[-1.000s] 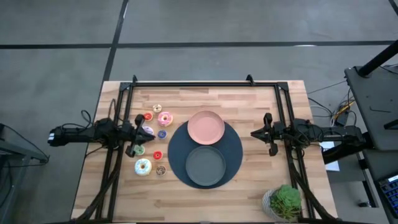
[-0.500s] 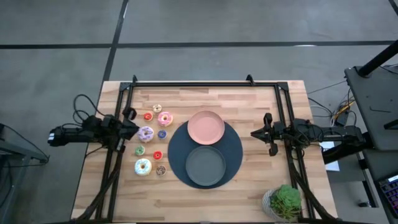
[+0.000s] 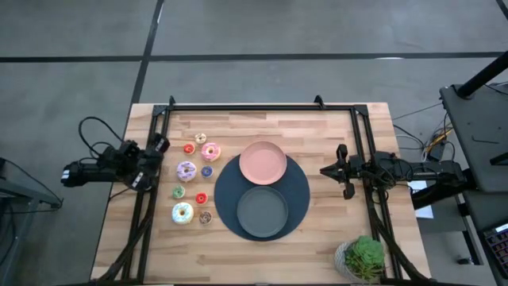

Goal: Pick & Place donuts
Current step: Put the small white donut on the pink plate

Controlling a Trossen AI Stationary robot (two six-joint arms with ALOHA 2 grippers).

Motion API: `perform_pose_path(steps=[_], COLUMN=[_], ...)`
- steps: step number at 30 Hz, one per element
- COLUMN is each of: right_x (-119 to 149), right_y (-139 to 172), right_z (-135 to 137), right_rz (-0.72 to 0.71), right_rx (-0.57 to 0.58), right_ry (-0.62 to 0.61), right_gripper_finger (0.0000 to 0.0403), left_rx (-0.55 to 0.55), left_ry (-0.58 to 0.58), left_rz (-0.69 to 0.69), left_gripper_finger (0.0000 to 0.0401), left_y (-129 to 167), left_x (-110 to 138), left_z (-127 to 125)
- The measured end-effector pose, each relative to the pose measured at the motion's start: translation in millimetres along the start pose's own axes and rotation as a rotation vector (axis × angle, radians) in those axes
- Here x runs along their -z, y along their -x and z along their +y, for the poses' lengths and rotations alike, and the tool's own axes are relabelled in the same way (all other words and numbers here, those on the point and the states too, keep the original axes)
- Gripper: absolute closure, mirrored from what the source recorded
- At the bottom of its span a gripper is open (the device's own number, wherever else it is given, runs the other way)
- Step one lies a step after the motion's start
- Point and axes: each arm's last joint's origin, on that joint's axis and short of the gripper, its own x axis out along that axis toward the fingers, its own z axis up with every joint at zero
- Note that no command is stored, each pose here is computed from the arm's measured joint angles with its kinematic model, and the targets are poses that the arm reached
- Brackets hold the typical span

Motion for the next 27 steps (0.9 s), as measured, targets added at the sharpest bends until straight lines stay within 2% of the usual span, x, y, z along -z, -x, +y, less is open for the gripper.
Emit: perform_pose_path(steps=[5, 16, 27], right_x=[0.0, 0.0, 0.0], right_y=[0.0, 0.0, 0.0], right_z=[0.0, 0.0, 0.0], right_rz=[0.0, 0.0, 0.0], right_rx=[0.0, 0.0, 0.0], right_ry=[0.0, 0.0, 0.0], right_gripper_finger=[0.0374, 0.0374, 0.0374], left_rx=[0.015, -0.004, -0.046], left_ry=[0.01, -0.083, -0.262], left_rz=[-0.045, -0.202, -0.293], left_gripper_finger=[0.0401, 0.0401, 0.0401], left_y=[-5.4, -20.6, -55.3], left_x=[-13.4, -60.7, -112.4], left_z=[-3.8, -16.1, -27.7])
